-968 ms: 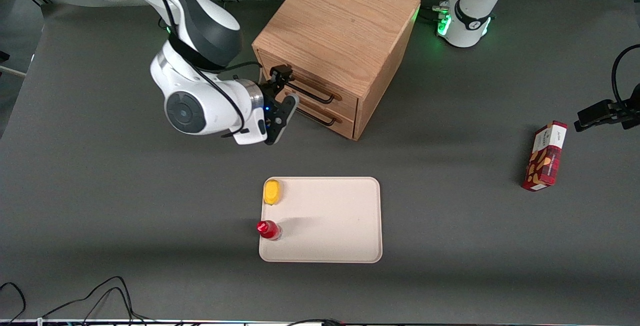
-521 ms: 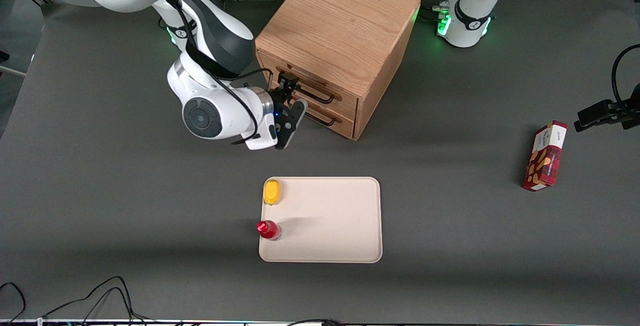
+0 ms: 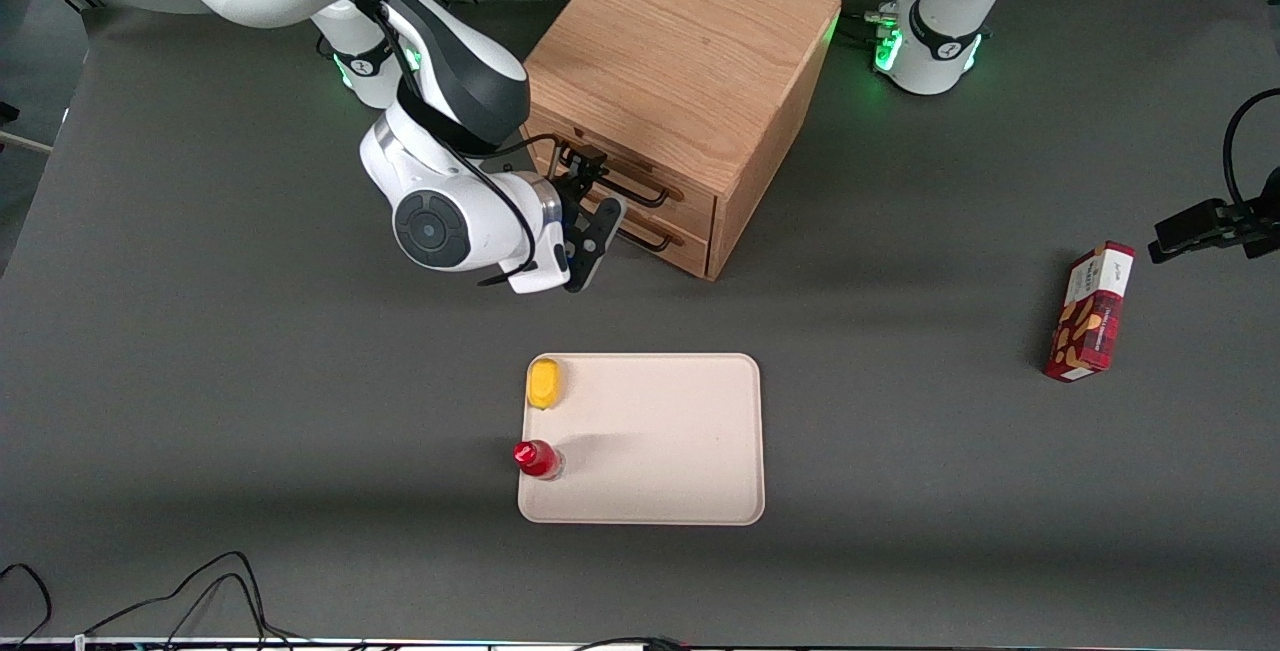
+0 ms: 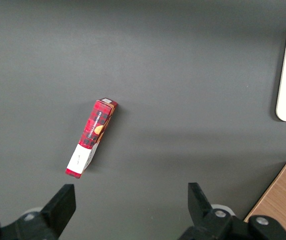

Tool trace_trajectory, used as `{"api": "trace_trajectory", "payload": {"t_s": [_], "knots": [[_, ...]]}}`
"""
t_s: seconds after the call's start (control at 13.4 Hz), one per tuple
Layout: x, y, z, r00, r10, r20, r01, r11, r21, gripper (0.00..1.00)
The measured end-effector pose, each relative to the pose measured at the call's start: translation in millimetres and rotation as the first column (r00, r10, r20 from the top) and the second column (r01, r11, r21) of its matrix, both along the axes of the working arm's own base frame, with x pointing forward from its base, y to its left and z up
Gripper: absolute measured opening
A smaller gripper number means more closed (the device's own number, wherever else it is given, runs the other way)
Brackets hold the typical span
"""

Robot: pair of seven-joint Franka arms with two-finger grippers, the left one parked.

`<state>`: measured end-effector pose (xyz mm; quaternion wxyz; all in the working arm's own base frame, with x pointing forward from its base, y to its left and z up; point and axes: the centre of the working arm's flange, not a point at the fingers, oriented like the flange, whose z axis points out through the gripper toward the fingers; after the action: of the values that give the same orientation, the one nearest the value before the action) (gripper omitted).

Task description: Open upper drawer

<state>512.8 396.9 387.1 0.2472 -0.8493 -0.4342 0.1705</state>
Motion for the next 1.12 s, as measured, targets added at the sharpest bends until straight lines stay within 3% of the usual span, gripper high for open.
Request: {"api": "trace_trajectory", "payload": {"t_s": [0.74,1.12], "knots": [[-0.7,-0.4,-12.1,1.0,0.001,0.024,-0.001,1.0,-0.015,1.0],[36.7,-17.5,-22.0,0.997,-0.056,0.056,0.056,0.998,0.003,1.0]]}}
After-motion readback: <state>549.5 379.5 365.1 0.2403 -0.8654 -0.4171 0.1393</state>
